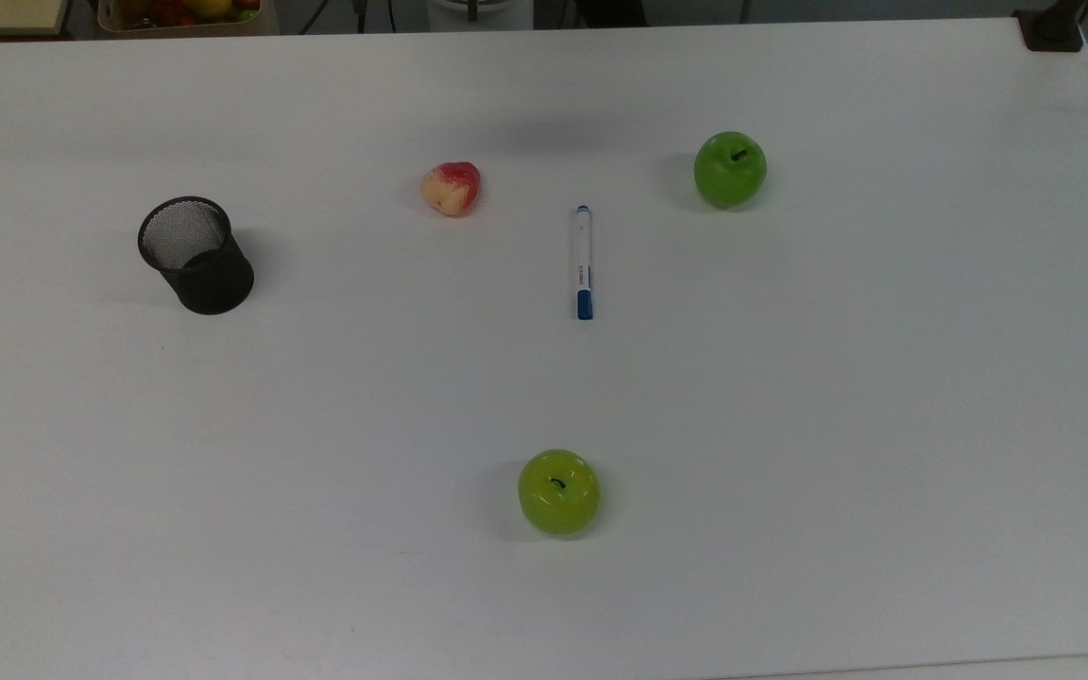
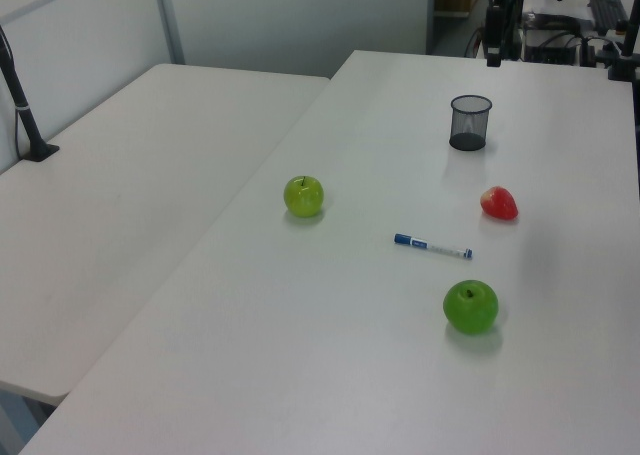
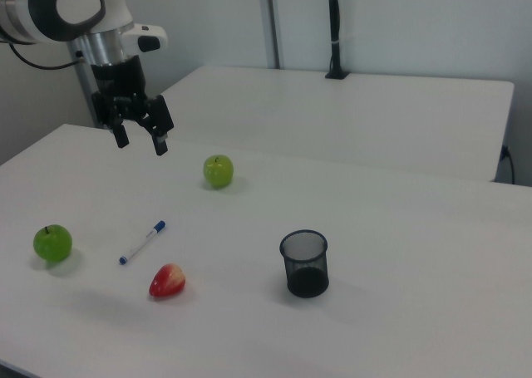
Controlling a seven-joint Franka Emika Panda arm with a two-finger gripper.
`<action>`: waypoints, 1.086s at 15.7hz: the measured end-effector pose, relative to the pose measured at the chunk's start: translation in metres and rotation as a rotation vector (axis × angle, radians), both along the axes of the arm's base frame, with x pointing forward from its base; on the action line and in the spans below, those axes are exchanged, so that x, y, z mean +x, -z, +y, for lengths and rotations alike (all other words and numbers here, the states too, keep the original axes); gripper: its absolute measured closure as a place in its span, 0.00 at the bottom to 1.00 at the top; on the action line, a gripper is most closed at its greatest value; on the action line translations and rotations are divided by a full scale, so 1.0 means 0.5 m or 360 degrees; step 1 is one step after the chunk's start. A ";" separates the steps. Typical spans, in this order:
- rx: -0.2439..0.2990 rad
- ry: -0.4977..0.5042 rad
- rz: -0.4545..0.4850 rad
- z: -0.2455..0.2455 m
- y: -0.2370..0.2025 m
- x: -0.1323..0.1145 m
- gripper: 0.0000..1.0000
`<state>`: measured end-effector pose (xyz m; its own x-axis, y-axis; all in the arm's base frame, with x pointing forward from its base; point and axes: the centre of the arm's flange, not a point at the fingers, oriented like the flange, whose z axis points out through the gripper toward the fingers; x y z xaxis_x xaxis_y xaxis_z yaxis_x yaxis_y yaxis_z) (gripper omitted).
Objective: Place marker
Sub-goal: 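Move the open gripper over the white-and-blue marker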
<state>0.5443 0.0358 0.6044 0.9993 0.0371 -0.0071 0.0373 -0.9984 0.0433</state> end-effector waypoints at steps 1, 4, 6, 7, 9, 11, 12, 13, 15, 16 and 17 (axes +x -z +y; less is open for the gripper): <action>0.0000 0.0007 0.0000 0.000 0.000 0.000 0.00; 0.0000 0.0011 0.0000 -0.002 0.000 0.000 0.00; 0.0000 0.0011 -0.0001 -0.003 0.000 0.000 0.00; 0.0000 0.0011 -0.0001 -0.003 0.000 0.000 0.00; 0.0000 0.0011 0.0002 -0.003 0.002 0.001 0.00; 0.0001 0.0006 -0.0007 0.001 0.007 0.007 0.00; 0.0003 -0.0001 -0.0023 0.006 0.010 0.013 0.00; 0.0004 -0.0012 -0.0036 0.015 0.017 0.021 0.00; 0.0006 -0.0048 -0.0045 0.048 0.039 0.037 0.00; 0.0007 -0.0049 -0.0048 0.071 0.053 0.045 0.00; 0.0009 -0.0037 -0.0049 0.099 0.070 0.053 0.00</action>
<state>0.5708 0.0852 0.5695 0.9979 0.0604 0.0239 0.0594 -0.9975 0.0391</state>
